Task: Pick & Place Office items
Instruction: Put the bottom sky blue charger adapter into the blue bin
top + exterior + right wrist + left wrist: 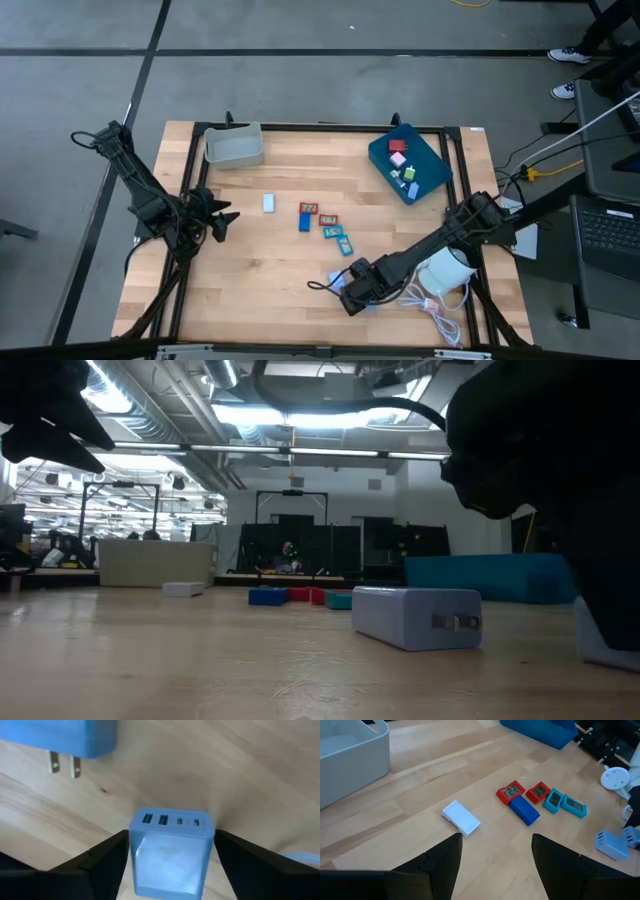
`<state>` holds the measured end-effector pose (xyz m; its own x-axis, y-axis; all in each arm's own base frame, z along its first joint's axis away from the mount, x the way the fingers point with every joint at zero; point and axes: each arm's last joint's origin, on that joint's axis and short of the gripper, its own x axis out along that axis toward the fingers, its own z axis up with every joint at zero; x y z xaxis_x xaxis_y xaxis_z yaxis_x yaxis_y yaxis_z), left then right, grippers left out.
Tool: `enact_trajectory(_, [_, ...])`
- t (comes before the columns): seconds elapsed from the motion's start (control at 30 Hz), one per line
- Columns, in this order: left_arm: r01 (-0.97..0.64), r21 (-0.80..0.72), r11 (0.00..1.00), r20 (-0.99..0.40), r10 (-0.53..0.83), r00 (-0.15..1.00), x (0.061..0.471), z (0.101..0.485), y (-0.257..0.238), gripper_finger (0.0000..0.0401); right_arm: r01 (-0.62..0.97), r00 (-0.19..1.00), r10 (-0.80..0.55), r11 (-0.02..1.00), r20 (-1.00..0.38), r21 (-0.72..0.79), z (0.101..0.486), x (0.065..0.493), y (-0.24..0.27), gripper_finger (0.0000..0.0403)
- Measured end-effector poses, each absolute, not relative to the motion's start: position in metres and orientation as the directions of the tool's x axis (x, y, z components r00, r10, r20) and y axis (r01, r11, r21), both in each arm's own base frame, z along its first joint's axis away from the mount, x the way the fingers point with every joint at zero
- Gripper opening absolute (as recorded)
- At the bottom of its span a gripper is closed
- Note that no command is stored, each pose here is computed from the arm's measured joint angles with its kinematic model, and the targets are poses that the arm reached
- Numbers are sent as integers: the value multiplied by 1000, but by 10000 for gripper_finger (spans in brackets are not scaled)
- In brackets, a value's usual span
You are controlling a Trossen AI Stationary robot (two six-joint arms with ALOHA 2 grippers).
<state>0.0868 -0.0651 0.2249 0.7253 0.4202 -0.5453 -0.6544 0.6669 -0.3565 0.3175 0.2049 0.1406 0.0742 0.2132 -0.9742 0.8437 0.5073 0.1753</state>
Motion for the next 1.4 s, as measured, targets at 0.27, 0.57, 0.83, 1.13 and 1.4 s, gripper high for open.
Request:
enact_trajectory(0.27, [-655, -356, 667, -545, 421, 725, 87, 225, -65, 235, 841, 77, 214, 510, -974, 179, 141, 323, 196, 241])
enact_trajectory(0.57, [-657, -369, 657, -527, 434, 730, 87, 225, -64, 235, 824, 93, 202, 535, -975, 189, 141, 332, 180, 208])
enact_trajectory(0.83, [-657, -369, 657, -526, 435, 731, 87, 225, -64, 235, 820, 175, 142, 527, -974, 224, 154, 346, 148, 208])
enact_trajectory(1.13, [-654, -372, 659, -497, 453, 740, 87, 226, -64, 235, 785, 419, -17, 509, -908, 352, 215, 355, 85, 208])
enact_trajectory(1.4, [-653, -374, 659, -472, 470, 746, 87, 227, -63, 235, 825, 421, -223, 496, -879, 269, 255, 337, 6, 208])
